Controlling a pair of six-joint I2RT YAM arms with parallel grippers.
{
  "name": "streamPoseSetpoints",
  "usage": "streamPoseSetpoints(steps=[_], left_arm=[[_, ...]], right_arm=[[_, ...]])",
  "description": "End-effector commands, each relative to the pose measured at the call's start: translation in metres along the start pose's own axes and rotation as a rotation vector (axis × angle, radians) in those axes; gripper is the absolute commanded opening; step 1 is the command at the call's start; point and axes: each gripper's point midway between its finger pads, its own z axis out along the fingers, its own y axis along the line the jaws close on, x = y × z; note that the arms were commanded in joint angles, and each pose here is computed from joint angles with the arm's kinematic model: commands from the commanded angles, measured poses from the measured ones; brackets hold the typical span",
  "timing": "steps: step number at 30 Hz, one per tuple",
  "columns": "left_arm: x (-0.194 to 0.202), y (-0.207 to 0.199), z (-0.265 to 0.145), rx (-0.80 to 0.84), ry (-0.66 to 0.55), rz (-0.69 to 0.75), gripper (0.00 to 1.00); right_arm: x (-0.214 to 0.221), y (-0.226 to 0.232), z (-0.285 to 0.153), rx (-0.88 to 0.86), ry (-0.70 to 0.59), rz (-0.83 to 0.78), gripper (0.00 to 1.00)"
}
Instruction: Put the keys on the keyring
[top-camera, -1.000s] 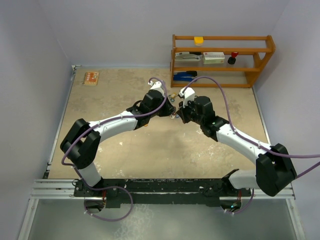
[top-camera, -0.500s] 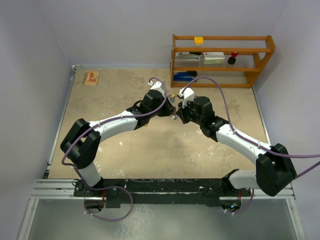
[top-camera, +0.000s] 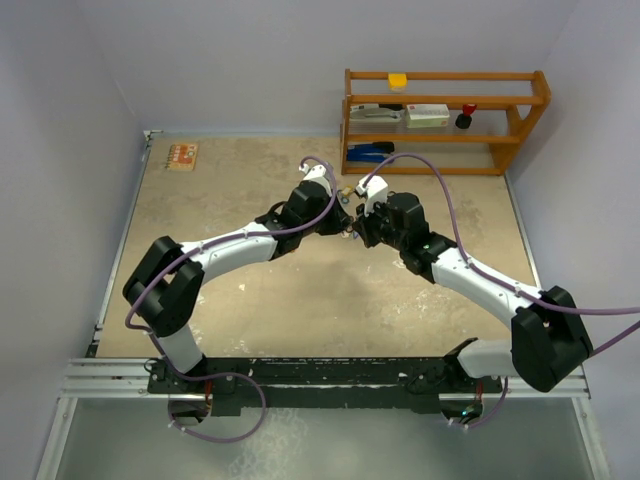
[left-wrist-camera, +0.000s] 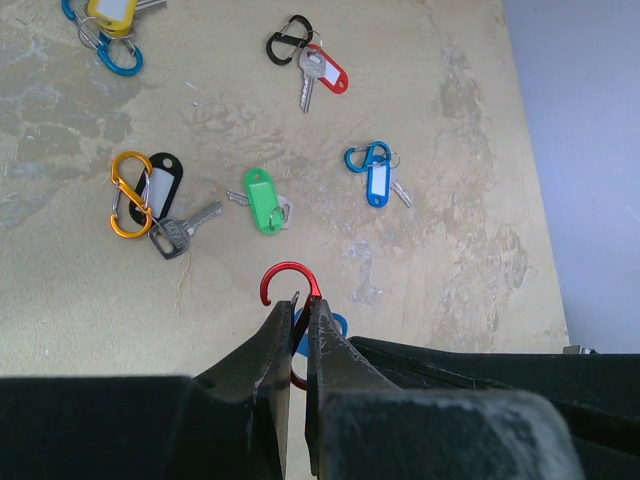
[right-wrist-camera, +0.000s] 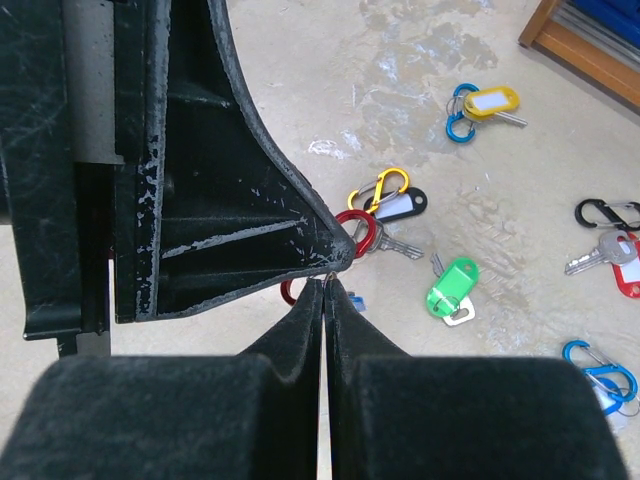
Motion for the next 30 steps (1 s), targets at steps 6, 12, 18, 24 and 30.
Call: streamPoseSetpoints(steps=[6,12,18,24,30], left_arm=[[-0.028,-0.036,-0.003,0.097,-0.076,-0.004,0.0],[-0.035,-0.04,-0.004,0.105,-0.097,-0.004,0.0],[-0.037,-0.042,-0.003,0.105,-0.102,-0.006,0.0],[-0.04,-0.042,-0.003,0.103,-0.112,-0.008,0.0],[-0.041,-0.042,0.0,0.099,-0.116,-0.012,0.0]], right_arm=[[-0.014,0.004,0.001,-0.018,-0.053,-0.031,0.0],[-0.012,0.006,-0.001,-0.027,-0.049,-0.034,0.0],[-0.012,0.008,-0.001,-0.037,-0.046,-0.037,0.0],[-0.012,0.01,-0.003,-0.039,-0.044,-0.04,0.0],[-0.012,0.011,-0.005,-0.042,-0.043,-0.044,0.0]])
